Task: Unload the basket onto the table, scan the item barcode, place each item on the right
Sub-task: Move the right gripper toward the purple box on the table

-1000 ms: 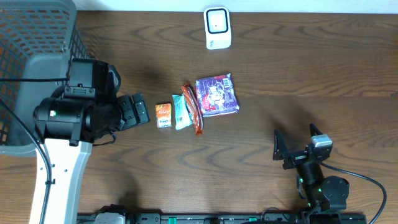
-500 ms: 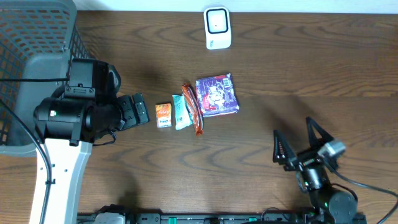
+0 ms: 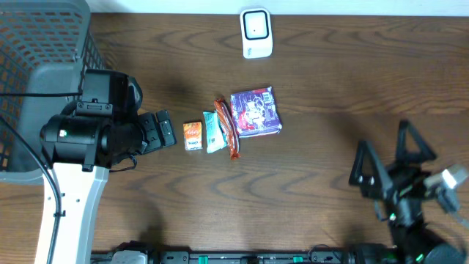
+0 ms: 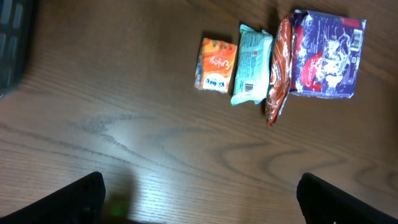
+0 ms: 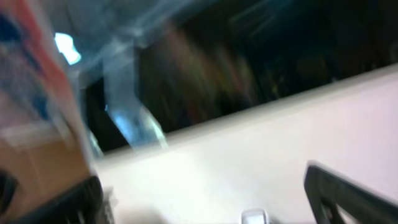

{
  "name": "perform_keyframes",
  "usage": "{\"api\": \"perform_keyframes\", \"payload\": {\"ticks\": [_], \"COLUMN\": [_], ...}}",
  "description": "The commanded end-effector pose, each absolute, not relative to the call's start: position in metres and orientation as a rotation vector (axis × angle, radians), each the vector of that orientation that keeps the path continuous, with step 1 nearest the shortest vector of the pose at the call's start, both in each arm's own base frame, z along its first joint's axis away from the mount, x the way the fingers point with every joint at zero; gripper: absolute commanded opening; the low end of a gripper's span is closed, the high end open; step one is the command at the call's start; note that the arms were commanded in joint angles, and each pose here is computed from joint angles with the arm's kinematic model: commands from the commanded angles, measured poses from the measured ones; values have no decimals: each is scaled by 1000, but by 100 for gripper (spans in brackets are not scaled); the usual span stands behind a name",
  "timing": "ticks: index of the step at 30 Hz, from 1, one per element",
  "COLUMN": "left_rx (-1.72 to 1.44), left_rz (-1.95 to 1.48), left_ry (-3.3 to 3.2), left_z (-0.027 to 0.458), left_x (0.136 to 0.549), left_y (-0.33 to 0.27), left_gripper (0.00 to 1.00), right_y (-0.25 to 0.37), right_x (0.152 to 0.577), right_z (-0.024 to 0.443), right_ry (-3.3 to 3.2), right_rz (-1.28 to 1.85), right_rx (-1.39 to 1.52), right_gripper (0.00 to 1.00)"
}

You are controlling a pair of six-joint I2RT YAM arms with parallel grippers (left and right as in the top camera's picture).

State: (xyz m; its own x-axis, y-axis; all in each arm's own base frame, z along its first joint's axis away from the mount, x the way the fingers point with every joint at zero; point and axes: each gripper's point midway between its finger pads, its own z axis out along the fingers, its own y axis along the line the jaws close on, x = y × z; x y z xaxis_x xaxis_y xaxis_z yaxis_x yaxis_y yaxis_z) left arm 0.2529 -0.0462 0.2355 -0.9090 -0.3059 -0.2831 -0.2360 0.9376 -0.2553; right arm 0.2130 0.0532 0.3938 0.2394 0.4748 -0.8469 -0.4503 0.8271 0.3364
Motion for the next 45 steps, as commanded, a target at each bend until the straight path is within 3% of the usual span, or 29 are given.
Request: {"api": "perform_keyframes", "payload": {"ticks": [1, 6, 12, 16, 28, 38, 45], "left_rx": [-375, -376, -375, -375, -376, -375, -375], "left_rz": [-305, -304, -305, -305, -304, -305, -305], "left_ry": [2778, 2778, 2778, 2778, 2778, 2778, 2778], "left_z": [235, 235, 235, 235, 235, 235, 235], "left_x": [252, 252, 252, 252, 252, 252, 252], "left_y": [-46, -45, -46, -46, -45, -46, -46], "left_gripper": [98, 98, 98, 98, 98, 98, 98], "right_y": [60, 91, 113, 116, 175, 172, 183], "right_x": [255, 306, 346, 372, 383, 393, 394], "right_z": [400, 340, 300, 257, 154, 87, 48], "right_ry": [1420, 2020, 2231, 2354, 2596, 2741, 2768], "right_rz": [469, 661, 872, 951, 1001, 930, 1063], "right_rx": [-94, -143, -145, 4, -191, -135, -181], "right_gripper": [99, 99, 99, 99, 99, 99, 99]}}
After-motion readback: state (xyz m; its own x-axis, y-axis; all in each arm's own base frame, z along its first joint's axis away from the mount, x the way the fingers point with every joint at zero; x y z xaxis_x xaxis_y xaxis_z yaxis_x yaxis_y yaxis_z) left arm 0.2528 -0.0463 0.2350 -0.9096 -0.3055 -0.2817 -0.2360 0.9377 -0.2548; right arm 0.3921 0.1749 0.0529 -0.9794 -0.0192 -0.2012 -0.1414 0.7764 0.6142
